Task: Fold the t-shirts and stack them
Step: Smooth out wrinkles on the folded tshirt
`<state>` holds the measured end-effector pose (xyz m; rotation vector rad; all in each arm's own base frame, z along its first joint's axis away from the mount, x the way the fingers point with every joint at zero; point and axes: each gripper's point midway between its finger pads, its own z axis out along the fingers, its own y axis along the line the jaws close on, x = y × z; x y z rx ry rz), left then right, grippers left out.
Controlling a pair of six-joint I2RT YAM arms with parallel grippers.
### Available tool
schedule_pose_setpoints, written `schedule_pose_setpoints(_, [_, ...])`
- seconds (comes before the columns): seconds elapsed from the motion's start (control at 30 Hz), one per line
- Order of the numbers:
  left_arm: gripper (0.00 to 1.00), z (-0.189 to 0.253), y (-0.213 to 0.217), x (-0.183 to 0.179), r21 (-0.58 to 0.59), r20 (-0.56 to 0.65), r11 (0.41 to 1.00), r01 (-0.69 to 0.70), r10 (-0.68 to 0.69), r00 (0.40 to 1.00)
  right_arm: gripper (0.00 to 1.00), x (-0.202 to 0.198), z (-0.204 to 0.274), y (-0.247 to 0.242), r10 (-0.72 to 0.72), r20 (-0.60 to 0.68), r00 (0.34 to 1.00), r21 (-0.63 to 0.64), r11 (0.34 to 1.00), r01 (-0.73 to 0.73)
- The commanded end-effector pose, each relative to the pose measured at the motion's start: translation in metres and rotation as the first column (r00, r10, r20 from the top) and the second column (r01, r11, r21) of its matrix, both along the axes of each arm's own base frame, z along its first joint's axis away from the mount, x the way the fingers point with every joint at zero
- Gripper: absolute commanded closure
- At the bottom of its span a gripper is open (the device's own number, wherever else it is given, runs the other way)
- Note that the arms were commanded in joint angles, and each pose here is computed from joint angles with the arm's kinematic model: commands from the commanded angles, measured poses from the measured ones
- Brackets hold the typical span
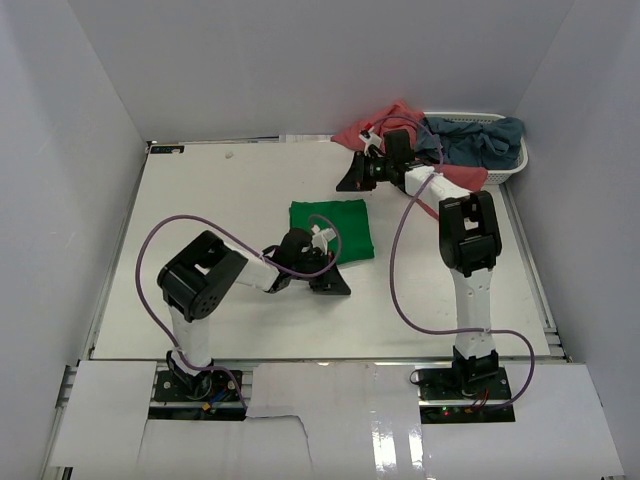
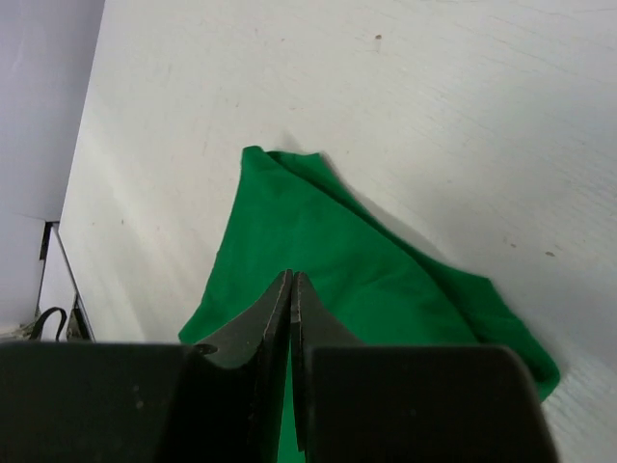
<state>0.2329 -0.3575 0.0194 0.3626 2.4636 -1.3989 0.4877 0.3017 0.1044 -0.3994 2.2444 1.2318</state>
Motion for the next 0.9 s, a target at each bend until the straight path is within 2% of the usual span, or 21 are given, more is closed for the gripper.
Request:
schedule_pose_setpoints(0.0, [1.0,-0.025,0.02,-0.018,0.136,-0.06,0.991,-0.005,0.013,0.998,0.92,-0.013,0.045,-0.001,0.025,0.08,0.996,0.003,1.0,-0.025])
schedule_pose_setpoints(0.13, [1.0,0.012,0.023,0.0,0.151,0.039,0.987,-0.06,0.055,0.998,0.92,-0.032,0.048,-0.009,0.028,0.058,0.998,-0.012,1.0,-0.027])
schedule_pose_setpoints(0.17, [1.0,0.035,0.025,0.015,0.151,0.087,0.983,-0.102,0.089,0.992,0.92,-0.044,0.04,-0.011,0.037,0.016,0.999,-0.021,0.999,-0.037])
schedule_pose_setpoints(0.23, [1.0,0.067,0.029,0.041,0.119,0.148,0.982,-0.15,0.131,0.98,0.92,-0.056,0.045,-0.015,0.045,0.012,0.999,-0.022,0.999,-0.045])
schedule_pose_setpoints(0.37, [1.0,0.113,0.061,0.081,0.047,0.151,0.977,-0.21,0.201,0.968,0.92,-0.088,0.028,-0.025,0.057,-0.055,0.997,-0.036,0.998,-0.059])
schedule_pose_setpoints(0.47, [1.0,0.121,0.086,0.115,0.071,0.187,0.964,-0.257,0.24,0.953,0.92,-0.104,0.018,-0.026,0.083,-0.105,0.991,-0.021,0.996,-0.085])
schedule_pose_setpoints(0.57, [1.0,0.103,0.098,0.134,0.094,0.162,0.958,-0.27,0.253,0.954,0.92,-0.113,0.009,-0.024,0.107,-0.156,0.982,-0.006,0.994,-0.109])
schedule_pose_setpoints(0.67, [1.0,0.081,0.095,0.14,0.096,0.121,0.963,-0.25,0.238,0.964,0.92,-0.122,-0.004,-0.023,0.123,-0.196,0.973,-0.012,0.992,-0.128])
schedule_pose_setpoints(0.87, [1.0,0.052,0.081,0.126,0.068,0.016,0.978,-0.196,0.195,0.981,0.92,-0.137,-0.031,-0.026,0.143,-0.296,0.945,-0.014,0.988,-0.154])
